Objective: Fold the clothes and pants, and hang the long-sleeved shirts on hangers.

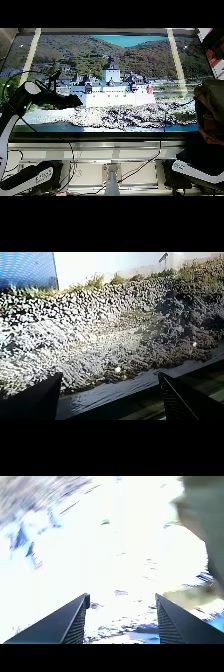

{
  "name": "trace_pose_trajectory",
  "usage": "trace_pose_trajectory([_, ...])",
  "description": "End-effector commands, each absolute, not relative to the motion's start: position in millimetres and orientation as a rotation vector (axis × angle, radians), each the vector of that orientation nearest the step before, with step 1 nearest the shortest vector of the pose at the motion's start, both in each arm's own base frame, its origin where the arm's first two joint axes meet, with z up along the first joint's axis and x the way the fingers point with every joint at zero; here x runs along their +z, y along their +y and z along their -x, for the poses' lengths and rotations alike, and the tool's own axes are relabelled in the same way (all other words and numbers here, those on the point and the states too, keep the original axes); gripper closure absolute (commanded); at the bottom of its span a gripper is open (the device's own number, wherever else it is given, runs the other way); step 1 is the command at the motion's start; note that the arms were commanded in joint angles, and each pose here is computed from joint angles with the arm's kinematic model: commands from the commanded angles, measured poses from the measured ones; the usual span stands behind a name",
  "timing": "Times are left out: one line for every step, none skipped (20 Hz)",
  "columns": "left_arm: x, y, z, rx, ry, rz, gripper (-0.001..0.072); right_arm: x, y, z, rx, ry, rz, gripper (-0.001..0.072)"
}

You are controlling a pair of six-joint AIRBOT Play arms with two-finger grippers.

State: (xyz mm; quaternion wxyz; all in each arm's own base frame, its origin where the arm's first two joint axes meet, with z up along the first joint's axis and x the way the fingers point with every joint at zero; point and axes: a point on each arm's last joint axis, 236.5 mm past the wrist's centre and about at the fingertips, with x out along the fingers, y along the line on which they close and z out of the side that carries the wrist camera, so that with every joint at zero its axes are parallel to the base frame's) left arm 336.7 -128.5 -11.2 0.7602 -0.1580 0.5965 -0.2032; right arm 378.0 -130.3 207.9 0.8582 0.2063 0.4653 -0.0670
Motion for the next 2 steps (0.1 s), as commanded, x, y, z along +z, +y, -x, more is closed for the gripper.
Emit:
trace_pose_trajectory([-11, -128, -337, -0.442, 1.299, 0.344, 0.0014, 207, -48, -404, 0.034, 1.001, -0.246, 0.0253])
trace_pose_trajectory([-11, -128, -337, -0.442, 1.299, 0.344, 0.0014, 207, -24, -406, 0.086, 1.008, -0.214, 0.0253])
